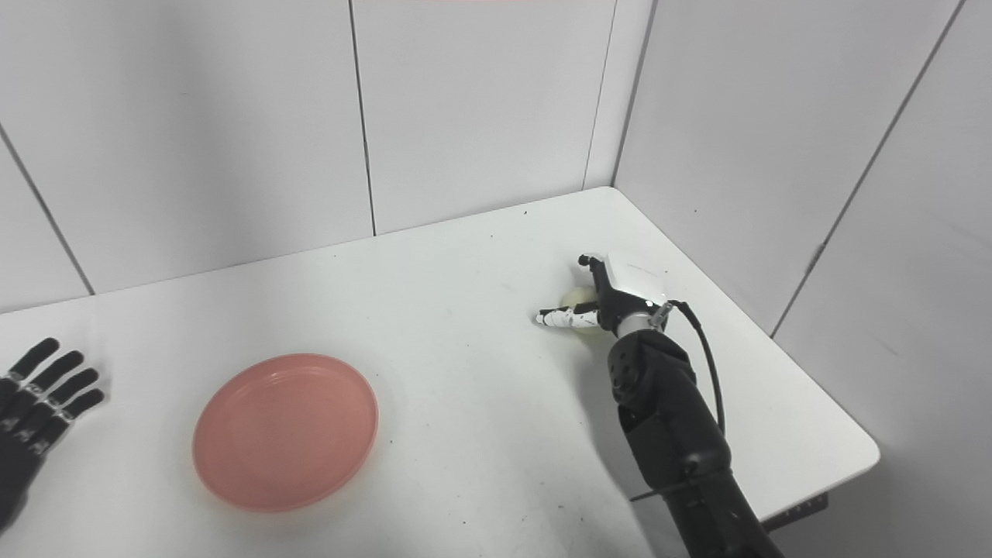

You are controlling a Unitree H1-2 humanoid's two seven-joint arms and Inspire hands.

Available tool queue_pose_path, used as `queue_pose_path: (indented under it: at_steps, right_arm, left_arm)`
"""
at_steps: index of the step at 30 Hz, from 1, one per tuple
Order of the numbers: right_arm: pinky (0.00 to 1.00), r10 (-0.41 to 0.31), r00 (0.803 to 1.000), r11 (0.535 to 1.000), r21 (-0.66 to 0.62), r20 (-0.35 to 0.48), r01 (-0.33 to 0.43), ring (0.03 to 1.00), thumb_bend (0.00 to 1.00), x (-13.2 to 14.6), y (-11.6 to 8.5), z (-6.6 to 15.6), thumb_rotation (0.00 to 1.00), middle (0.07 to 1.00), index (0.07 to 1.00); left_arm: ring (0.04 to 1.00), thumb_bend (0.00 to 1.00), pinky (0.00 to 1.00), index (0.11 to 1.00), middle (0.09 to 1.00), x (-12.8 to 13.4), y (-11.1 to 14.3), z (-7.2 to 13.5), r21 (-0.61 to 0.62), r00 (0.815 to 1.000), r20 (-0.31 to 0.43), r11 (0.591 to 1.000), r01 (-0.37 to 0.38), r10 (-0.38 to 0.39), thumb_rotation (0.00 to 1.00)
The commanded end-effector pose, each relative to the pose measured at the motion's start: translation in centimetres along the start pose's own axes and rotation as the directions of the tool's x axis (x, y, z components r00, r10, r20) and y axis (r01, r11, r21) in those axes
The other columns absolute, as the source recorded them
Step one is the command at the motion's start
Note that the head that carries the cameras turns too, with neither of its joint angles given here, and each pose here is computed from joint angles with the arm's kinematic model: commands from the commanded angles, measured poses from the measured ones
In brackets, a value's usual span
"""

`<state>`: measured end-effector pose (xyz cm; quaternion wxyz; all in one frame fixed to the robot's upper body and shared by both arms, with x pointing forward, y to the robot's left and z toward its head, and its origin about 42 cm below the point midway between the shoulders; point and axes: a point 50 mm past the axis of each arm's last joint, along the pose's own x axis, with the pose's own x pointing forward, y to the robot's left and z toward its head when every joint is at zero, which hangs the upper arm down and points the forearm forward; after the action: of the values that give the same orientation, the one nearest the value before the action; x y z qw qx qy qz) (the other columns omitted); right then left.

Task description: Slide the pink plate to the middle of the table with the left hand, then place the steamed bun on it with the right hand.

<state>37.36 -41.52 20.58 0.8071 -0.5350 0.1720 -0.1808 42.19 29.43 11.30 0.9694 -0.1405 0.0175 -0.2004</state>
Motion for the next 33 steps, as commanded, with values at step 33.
queue_pose_path:
  at_steps: [33]
  right_arm:
    - [0.63,0.082,0.995,0.996,-0.037,-0.048,-0.084,0.704,0.77,0.2,-1.6,-0.3,0.27,0.754,0.788]
  left_arm:
    - [0.824,0.5,0.8,0.838,0.844,-4.4,1.8,-5.2,-0.063,0.962,-0.261,0.992,-0.106,0.086,0.77]
